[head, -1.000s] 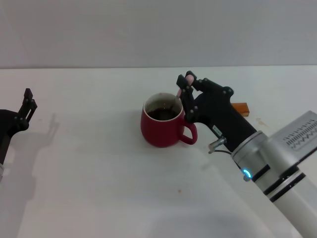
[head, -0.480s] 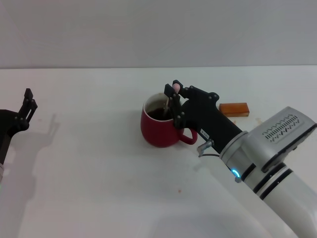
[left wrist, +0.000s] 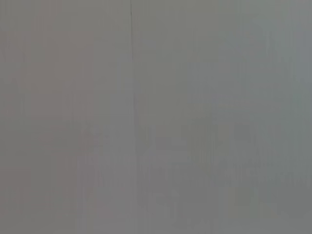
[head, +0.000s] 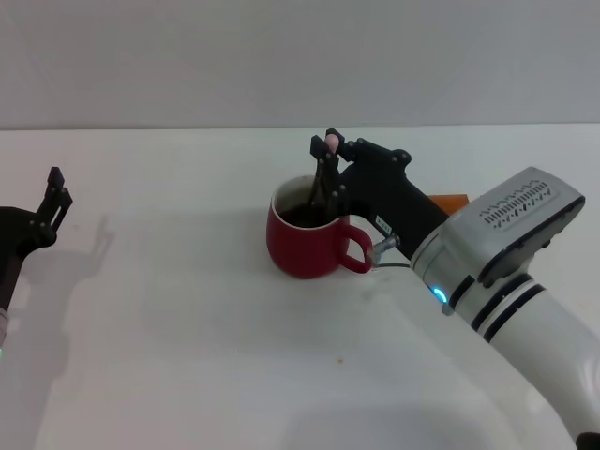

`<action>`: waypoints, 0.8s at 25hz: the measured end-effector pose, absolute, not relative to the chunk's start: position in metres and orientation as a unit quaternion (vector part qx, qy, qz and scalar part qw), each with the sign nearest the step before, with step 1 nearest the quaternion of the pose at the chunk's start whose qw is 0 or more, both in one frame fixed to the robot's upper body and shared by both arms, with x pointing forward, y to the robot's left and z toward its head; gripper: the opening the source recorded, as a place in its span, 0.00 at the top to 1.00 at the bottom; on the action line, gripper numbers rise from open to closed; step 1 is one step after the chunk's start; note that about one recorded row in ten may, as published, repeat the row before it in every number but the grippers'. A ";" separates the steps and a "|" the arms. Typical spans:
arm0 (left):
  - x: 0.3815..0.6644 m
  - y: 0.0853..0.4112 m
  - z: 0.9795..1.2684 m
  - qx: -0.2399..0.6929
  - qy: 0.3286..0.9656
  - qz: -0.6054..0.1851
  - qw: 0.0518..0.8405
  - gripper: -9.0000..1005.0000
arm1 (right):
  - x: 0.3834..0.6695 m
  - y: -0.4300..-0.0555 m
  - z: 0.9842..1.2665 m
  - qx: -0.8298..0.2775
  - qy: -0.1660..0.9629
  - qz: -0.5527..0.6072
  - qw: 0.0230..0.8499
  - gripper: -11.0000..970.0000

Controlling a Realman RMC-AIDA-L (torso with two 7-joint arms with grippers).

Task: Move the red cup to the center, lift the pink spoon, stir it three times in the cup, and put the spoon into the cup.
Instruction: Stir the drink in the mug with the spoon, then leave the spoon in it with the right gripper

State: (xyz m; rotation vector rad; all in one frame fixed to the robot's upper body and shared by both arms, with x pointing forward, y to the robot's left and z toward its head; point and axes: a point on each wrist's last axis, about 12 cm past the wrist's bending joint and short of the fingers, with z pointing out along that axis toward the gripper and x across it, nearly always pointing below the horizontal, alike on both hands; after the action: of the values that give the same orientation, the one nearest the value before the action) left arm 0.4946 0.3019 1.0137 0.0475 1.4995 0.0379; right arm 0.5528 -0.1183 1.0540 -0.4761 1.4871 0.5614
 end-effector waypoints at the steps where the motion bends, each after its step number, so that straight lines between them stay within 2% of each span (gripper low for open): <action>1: 0.495 0.302 1.014 0.022 0.681 0.017 0.731 0.16 | 0.554 -0.120 1.054 -0.212 0.661 0.246 0.676 0.85; 11: 0.497 0.299 1.014 0.027 0.681 0.013 0.732 0.16 | 0.541 -0.129 1.044 -0.198 0.673 0.245 0.669 0.85; 20: 0.497 0.299 1.014 0.029 0.681 0.012 0.732 0.16 | 0.531 -0.114 1.045 -0.210 0.666 0.273 0.662 0.85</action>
State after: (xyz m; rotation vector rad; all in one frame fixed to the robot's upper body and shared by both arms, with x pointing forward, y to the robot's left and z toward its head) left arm 0.4967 0.2987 1.0143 0.0640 1.4989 0.0265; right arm 0.5313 -0.1139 1.0455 -0.4752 1.5051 0.6162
